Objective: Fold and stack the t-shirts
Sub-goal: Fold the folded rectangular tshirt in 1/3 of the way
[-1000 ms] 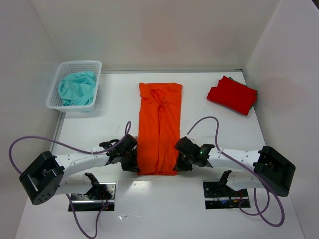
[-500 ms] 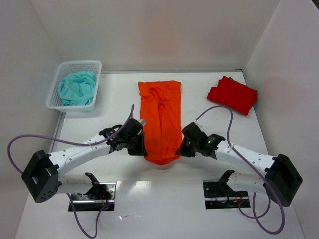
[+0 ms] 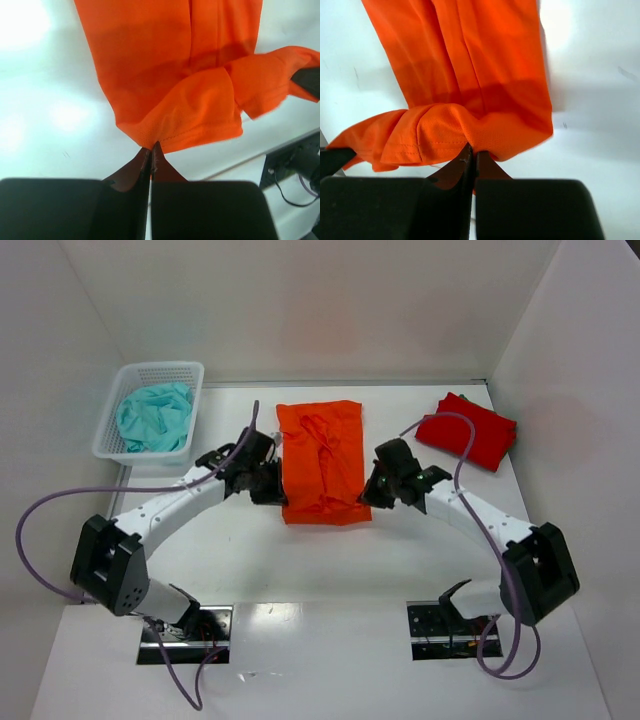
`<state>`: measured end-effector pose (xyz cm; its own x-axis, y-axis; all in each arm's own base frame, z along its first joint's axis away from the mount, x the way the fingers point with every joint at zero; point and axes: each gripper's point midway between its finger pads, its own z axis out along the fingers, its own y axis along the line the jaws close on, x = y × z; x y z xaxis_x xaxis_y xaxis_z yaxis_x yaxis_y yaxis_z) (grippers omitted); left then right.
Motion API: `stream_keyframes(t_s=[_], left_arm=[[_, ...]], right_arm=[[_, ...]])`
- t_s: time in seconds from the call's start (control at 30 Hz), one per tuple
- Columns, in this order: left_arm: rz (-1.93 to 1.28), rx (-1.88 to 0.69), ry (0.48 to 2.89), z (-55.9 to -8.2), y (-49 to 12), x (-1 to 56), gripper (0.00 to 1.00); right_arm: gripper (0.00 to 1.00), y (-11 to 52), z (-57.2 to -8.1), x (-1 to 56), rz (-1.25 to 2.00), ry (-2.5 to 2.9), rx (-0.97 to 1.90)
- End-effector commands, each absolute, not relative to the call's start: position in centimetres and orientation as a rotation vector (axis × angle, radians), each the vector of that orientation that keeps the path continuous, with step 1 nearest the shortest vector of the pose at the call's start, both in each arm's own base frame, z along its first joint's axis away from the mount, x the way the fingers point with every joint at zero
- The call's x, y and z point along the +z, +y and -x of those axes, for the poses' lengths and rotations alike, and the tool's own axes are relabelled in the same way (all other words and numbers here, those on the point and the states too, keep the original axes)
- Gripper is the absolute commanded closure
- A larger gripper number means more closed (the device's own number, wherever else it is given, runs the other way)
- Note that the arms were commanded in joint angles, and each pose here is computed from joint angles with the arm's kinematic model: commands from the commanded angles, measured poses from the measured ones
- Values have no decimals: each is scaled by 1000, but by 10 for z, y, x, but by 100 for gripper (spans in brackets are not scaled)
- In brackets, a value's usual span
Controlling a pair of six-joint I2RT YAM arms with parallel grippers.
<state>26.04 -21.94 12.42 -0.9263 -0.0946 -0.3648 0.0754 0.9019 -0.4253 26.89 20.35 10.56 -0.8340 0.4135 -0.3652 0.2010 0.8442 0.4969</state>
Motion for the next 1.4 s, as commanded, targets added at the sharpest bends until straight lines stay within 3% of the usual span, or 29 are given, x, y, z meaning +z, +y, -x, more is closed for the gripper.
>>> stream_keyframes(t_s=[0.0,0.57,1.0,1.2,1.37], left_arm=[[-154,-654,2656,-290,-224,137,100],[-196,-720,2702,-382,-220,103,99],[-209,-818,2689,-418,-227,69,92],[-190,-793,2674,-432,-222,66,69],[-149,-733,2554,-463,-199,104,51]], right_arm=[[100,218,-309,130,-355,2485,660],[97,220,-412,107,-357,2499,605],[87,216,-437,81,-379,2495,588],[59,203,-455,88,-400,2440,591],[55,196,-476,149,-337,2271,588]])
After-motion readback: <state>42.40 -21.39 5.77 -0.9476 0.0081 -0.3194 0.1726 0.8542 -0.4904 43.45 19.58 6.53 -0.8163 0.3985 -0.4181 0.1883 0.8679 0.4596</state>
